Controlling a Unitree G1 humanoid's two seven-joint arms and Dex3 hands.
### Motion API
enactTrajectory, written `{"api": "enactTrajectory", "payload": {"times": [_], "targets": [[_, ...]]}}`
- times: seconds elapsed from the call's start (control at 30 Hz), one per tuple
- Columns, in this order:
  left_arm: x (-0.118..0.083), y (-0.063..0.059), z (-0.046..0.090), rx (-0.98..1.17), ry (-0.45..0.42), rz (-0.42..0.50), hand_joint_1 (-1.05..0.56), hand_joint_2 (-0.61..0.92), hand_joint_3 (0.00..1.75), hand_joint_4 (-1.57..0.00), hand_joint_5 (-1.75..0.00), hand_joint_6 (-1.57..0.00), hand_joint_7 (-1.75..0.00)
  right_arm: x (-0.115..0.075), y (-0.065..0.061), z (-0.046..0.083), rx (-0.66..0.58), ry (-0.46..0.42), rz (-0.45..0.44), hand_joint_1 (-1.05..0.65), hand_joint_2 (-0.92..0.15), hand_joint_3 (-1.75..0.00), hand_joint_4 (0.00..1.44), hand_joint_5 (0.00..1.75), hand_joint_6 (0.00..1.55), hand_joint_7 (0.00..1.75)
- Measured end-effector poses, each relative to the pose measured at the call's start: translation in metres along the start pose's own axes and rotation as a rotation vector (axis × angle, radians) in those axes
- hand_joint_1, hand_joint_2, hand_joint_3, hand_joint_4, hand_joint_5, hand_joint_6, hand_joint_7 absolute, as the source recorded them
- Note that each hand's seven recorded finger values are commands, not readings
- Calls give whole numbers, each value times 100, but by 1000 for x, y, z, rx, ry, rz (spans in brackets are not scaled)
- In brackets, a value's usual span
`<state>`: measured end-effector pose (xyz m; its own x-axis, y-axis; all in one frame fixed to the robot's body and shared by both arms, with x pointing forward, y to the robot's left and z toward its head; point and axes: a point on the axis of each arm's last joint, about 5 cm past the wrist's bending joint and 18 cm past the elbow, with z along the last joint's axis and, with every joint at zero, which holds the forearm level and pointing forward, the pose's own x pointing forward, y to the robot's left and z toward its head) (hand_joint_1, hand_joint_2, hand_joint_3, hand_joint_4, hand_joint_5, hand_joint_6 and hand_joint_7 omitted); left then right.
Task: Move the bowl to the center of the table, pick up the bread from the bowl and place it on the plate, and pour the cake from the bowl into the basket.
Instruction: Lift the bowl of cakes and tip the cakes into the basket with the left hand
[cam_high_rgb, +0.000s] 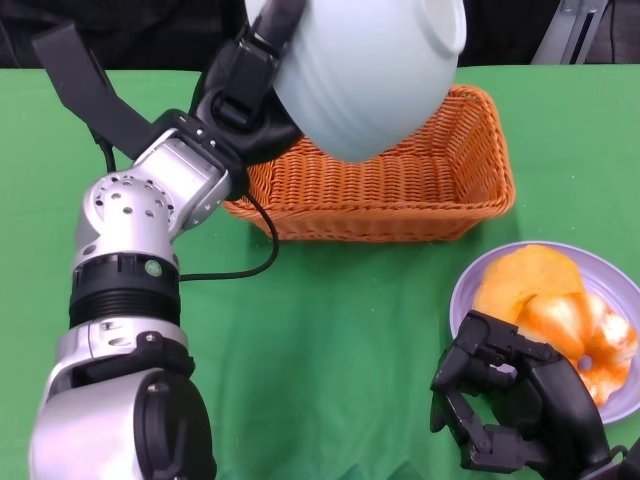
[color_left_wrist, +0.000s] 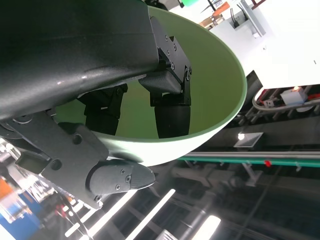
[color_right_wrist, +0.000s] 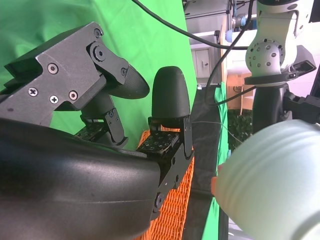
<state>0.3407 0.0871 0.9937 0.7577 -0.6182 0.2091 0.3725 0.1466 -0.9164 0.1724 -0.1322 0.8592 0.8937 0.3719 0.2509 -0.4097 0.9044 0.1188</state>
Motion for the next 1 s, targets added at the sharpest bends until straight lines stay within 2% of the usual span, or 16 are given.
{"api": "enactTrajectory", "payload": {"times": [0.6, 0.93, 0.97, 1.0], "targets": [[-2, 4, 0, -44, -5, 54, -26, 92, 54, -69, -175, -63, -172, 0, 0, 0, -3, -3, -7, -7, -53, -119, 75, 170, 68, 147], [-1, 3, -1, -29, 9, 54, -26, 91, 48, -68, -175, -62, -168, 0, 0, 0, -5, -8, -6, -8, -52, -120, 76, 170, 67, 148], [0, 2, -2, -12, 15, 53, -24, 90, 49, -68, -174, -63, -167, 0, 0, 0, -5, -9, -6, -8, -52, -119, 75, 170, 67, 148], [1, 1, -2, 9, 22, 46, -22, 84, 60, -69, -173, -65, -164, 0, 0, 0, -4, -9, -6, -8, -53, -119, 75, 170, 67, 148]]}}
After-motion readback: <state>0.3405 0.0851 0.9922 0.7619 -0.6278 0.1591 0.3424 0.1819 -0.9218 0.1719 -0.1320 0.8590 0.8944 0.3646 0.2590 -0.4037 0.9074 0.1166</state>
